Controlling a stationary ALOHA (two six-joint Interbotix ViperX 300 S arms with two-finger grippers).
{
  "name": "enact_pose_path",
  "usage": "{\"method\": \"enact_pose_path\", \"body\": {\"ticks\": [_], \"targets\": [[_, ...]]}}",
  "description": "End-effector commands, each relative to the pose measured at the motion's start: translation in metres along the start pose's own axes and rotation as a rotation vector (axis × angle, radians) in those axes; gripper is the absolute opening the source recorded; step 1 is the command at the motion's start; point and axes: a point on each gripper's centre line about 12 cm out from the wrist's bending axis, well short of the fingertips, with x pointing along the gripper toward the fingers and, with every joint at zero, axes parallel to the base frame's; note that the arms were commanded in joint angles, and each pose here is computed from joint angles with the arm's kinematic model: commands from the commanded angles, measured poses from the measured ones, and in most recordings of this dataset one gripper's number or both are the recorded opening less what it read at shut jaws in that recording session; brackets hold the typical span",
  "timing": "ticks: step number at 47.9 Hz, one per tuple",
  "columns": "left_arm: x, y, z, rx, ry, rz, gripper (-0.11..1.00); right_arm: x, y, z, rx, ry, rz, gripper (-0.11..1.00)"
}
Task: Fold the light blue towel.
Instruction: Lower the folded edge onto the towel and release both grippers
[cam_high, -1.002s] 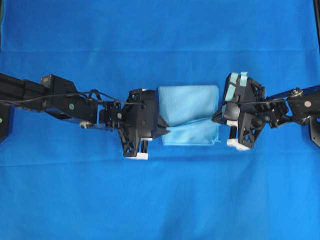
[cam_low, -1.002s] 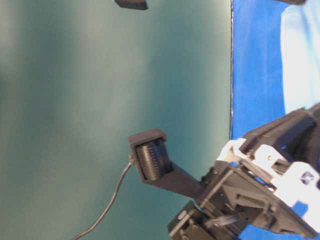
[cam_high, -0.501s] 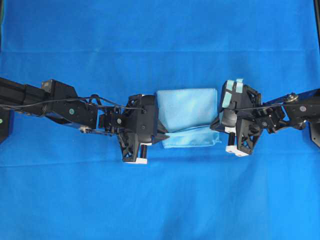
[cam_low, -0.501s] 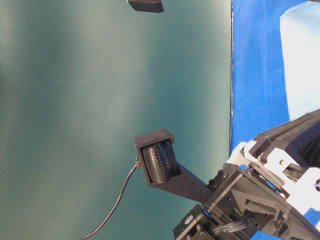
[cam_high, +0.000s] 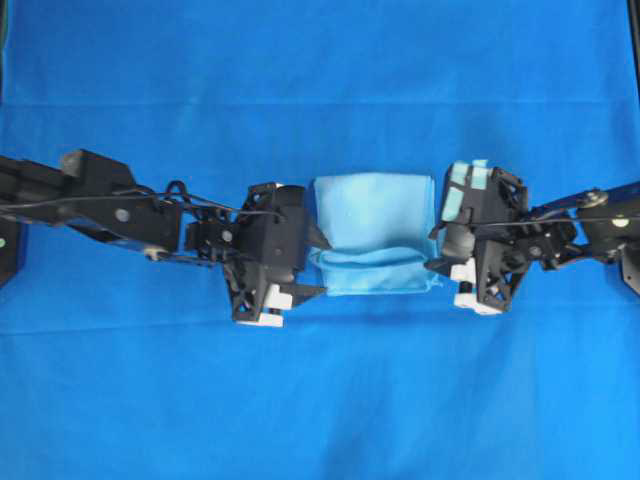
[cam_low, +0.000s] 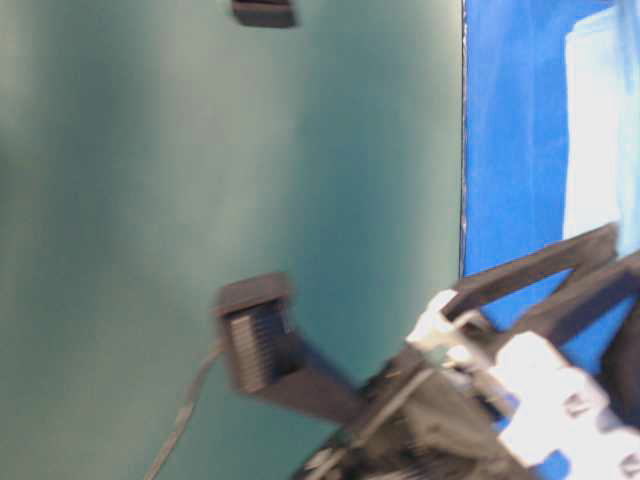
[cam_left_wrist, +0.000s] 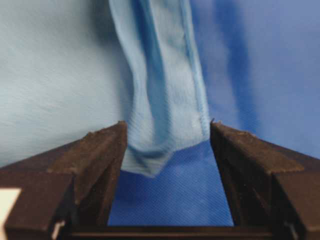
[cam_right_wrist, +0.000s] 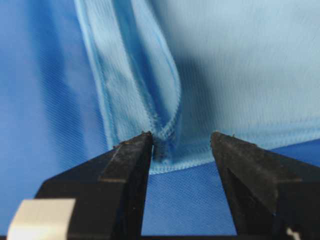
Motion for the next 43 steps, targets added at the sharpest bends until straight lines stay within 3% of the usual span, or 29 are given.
{"method": "enact_pose_path", "body": {"ticks": [1,16,25,31,43], "targets": [[-0.023,0.002,0.024,0.003,-0.064,0.005,0.6,-0.026,0.004,0.018,-0.005,-0.074,0.001,0.56],[-0.069,0.003,0.048,0.012,-0.153,0.009,0.59,-0.084,-0.01,0.017,-0.001,-0.168,-0.052,0.56],[-0.096,0.003,0.038,0.01,-0.197,0.013,0.59,-0.117,-0.019,0.008,-0.02,-0.292,-0.035,0.56],[-0.117,0.003,0.029,0.009,-0.283,0.023,0.59,-0.137,-0.026,-0.001,-0.033,-0.372,-0.028,0.56],[-0.16,0.004,0.003,0.004,-0.401,0.043,0.59,-0.153,-0.04,-0.024,-0.056,-0.466,-0.041,0.56]]}}
